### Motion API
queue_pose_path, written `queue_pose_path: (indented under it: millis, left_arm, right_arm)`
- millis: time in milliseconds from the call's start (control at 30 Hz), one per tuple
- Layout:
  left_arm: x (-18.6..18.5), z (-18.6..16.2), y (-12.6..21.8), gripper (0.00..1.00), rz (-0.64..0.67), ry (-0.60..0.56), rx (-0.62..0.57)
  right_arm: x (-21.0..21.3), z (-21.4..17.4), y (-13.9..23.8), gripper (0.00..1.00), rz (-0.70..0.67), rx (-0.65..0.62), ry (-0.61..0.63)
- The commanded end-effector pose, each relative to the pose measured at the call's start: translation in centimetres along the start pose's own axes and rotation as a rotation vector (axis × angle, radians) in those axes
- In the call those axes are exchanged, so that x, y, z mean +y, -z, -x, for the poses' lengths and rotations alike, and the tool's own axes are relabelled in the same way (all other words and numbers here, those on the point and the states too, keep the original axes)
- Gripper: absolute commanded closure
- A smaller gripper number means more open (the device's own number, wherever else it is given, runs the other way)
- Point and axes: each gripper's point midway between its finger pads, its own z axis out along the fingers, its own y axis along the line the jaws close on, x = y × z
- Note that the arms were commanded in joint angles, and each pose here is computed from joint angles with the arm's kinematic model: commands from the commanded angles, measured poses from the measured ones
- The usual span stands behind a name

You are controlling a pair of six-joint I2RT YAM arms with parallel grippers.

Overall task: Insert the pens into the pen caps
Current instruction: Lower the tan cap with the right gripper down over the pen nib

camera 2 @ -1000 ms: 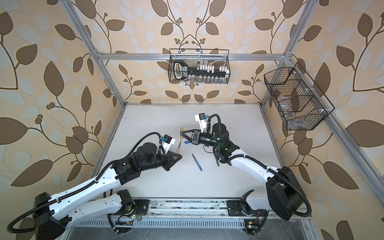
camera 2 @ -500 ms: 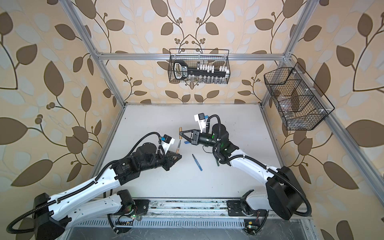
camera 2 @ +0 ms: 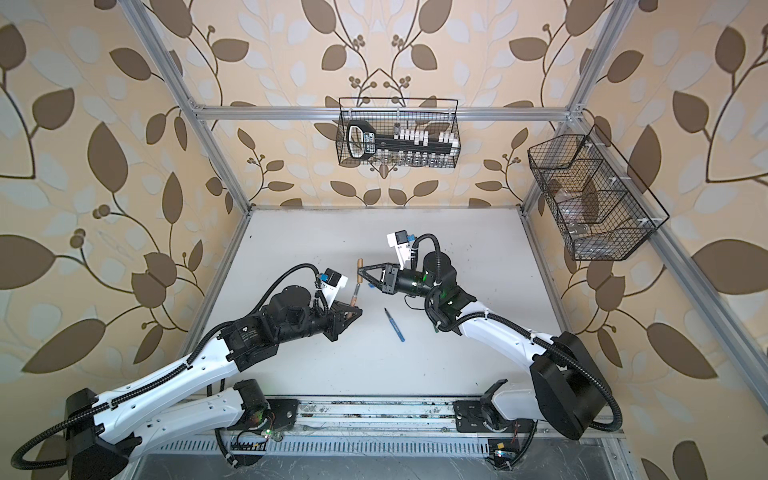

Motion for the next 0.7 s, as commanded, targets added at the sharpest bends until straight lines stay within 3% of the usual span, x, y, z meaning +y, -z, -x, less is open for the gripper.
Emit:
queue_pose_path:
  millis: [0, 667]
  left_arm:
    - [-1.2, 2.4, 0.8, 0.93, -0.028, -0.036, -0.085]
    - [-0.9, 3.6, 1.6, 0.94, 0.002, -0.049, -0.155]
  right_arm:
    - [0.3, -0.3, 0.0, 0.84, 0.031, -0.013, -0.021]
    - [0.1, -1.7, -0.5, 0.84, 0.022, 0.007, -0.035]
